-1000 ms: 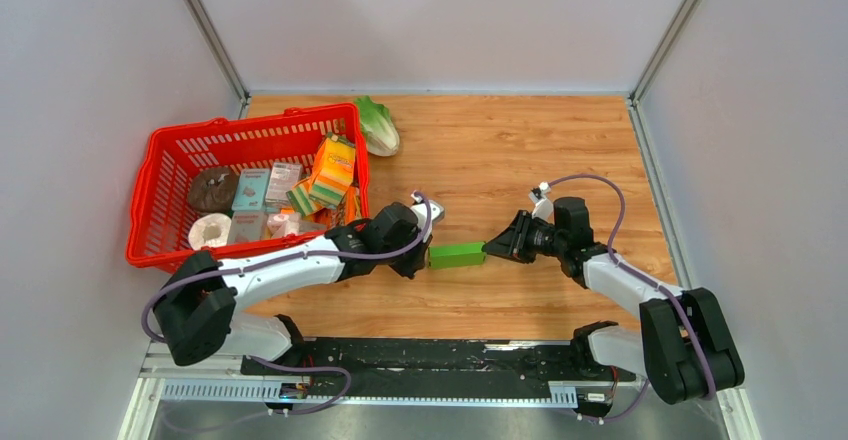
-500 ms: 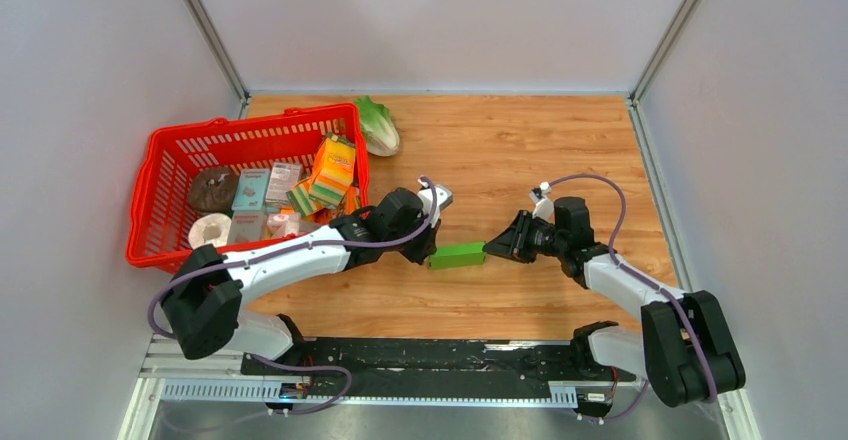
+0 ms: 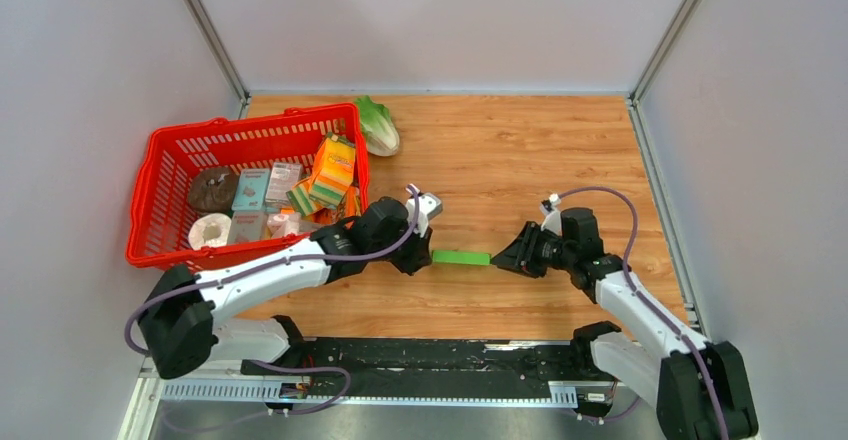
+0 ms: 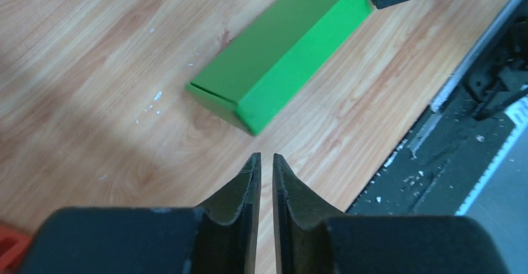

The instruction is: Fold the paper box

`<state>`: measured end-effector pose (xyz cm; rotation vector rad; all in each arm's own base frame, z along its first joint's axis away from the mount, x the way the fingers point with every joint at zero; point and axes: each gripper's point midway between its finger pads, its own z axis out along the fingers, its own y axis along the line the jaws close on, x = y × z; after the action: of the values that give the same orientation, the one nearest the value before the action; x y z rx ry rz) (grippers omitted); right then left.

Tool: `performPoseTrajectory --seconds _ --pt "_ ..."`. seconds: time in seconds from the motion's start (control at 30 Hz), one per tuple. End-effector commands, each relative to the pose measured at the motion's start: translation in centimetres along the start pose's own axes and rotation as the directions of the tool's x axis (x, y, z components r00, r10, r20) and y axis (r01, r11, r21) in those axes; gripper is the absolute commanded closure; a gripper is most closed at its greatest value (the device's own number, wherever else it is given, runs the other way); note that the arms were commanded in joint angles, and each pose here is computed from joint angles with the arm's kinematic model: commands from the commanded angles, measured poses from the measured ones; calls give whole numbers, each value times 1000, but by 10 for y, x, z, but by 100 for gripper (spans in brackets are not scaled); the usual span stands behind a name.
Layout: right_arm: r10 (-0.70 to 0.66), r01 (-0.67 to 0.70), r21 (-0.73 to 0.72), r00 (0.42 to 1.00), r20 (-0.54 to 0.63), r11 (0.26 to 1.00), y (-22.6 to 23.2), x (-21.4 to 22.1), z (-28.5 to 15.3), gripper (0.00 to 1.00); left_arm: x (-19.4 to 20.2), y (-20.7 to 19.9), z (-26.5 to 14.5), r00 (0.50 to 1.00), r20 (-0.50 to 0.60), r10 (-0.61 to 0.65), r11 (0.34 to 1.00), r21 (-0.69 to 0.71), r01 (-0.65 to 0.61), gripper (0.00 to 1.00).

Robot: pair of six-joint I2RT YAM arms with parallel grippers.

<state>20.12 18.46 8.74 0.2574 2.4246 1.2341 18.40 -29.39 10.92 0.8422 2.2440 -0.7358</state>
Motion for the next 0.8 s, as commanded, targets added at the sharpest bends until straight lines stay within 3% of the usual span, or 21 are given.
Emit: performPoseTrajectory --seconds 0.0,0.07,0.17,0.5,0.63,0.77 --pt "47 -47 114 999 -1 992 -13 17 -21 58 -24 -21 -36 997 82 1 997 73 -7 77" --pt "16 -20 94 999 36 995 -2 11 -28 43 -38 -27 -52 991 130 10 996 87 -21 74" --pt "-16 11 90 999 52 996 3 3 -29 34 -52 -34 -74 985 167 30 994 97 -47 70" --pt "-90 97 138 994 -56 986 6 5 -8 34 -65 -41 -136 954 294 53 992 96 -85 64" --pt "-181 184 197 983 -30 963 17 -5 -13 35 -62 -32 -157 939 335 72 995 43 -91 64" --pt "-342 322 262 939 36 910 58 -31 -40 34 -84 -24 -214 879 456 140 990 -60 -127 62"
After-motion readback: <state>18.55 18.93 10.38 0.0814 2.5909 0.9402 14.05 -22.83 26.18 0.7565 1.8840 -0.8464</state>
